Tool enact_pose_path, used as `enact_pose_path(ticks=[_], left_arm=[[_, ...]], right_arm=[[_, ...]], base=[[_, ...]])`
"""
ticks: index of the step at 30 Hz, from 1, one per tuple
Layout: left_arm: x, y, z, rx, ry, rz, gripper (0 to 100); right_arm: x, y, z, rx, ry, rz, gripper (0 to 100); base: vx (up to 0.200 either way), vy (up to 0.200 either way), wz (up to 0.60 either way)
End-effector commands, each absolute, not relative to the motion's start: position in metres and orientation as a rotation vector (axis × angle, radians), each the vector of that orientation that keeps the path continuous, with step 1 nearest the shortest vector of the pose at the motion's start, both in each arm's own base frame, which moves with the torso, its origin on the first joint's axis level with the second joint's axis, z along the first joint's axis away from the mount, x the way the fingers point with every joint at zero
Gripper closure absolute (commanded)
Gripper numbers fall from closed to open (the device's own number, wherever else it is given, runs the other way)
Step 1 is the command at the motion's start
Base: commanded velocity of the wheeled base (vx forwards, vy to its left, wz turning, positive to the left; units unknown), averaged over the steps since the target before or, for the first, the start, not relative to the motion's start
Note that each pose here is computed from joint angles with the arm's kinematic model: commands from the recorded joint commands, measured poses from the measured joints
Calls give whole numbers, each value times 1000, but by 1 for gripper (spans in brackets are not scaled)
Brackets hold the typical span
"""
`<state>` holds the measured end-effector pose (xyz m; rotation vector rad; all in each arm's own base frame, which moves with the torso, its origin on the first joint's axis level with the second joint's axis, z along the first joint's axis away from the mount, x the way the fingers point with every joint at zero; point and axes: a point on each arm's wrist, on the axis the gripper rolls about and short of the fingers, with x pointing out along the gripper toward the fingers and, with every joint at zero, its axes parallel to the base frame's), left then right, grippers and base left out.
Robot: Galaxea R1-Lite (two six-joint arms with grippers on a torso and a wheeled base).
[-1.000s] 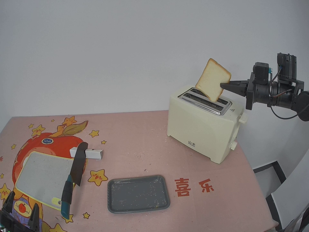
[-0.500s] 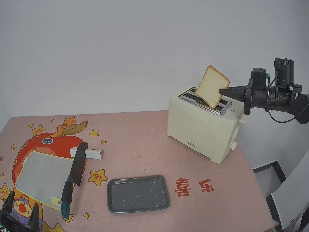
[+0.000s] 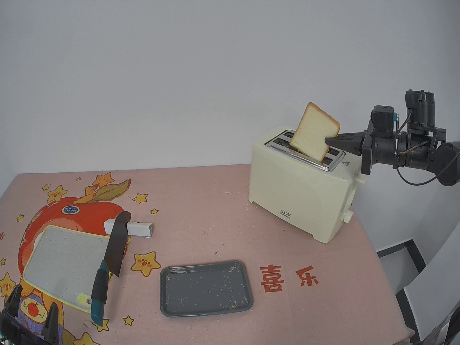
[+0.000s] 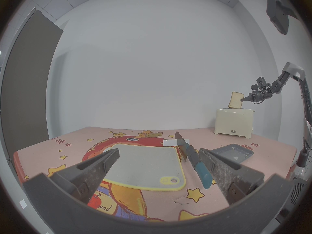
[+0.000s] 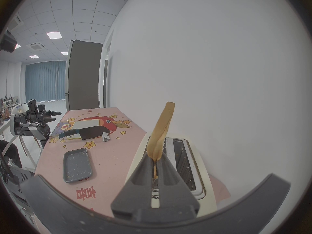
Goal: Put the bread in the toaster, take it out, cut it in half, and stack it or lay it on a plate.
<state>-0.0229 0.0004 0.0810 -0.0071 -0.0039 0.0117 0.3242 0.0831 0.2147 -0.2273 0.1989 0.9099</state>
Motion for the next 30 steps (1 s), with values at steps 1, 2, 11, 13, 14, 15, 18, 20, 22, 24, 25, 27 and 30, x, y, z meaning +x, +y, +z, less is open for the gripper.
enact_pose_path(ticks=[1, 2, 11, 13, 14, 15, 18, 20, 22, 24, 25, 27, 30], left_arm=[[-23, 0, 76, -8, -3, 12, 0], [-23, 0, 76, -8, -3, 12, 0], [-23, 0, 76, -8, -3, 11, 0], [-23, 0, 76, -8, -3, 12, 0], [-23, 0, 76, -8, -3, 12, 0], [-23, 0, 76, -8, -3, 12, 0], [-23, 0, 76, -8, -3, 12, 0], [-23, 0, 76, -8, -3, 12, 0], [-23, 0, 76, -8, -3, 12, 0], [-23, 0, 76, -8, -3, 12, 0], [-23, 0, 76, -8, -3, 12, 0], [-23, 0, 76, -8, -3, 12, 0], [-23, 0, 76, -8, -3, 12, 0]], right_arm=[[323, 83, 213, -227, 206, 912, 100], [323, 83, 211, -225, 212, 913, 100], [323, 83, 210, -225, 215, 913, 100], [323, 83, 211, -225, 213, 913, 100], [323, 83, 211, -225, 213, 913, 100], [323, 83, 211, -225, 214, 911, 100], [323, 83, 210, -225, 215, 912, 100], [323, 83, 210, -226, 216, 912, 100], [323, 83, 210, -225, 217, 912, 100], [323, 83, 210, -225, 217, 912, 100], [323, 83, 210, -225, 217, 912, 100], [323, 83, 210, -225, 217, 909, 100], [323, 83, 210, -226, 218, 907, 100]], base=[[0, 0, 0], [0, 0, 0], [0, 0, 0], [0, 0, 0], [0, 0, 0], [0, 0, 0], [0, 0, 0], [0, 0, 0], [0, 0, 0], [0, 0, 0], [0, 0, 0], [0, 0, 0], [0, 0, 0]])
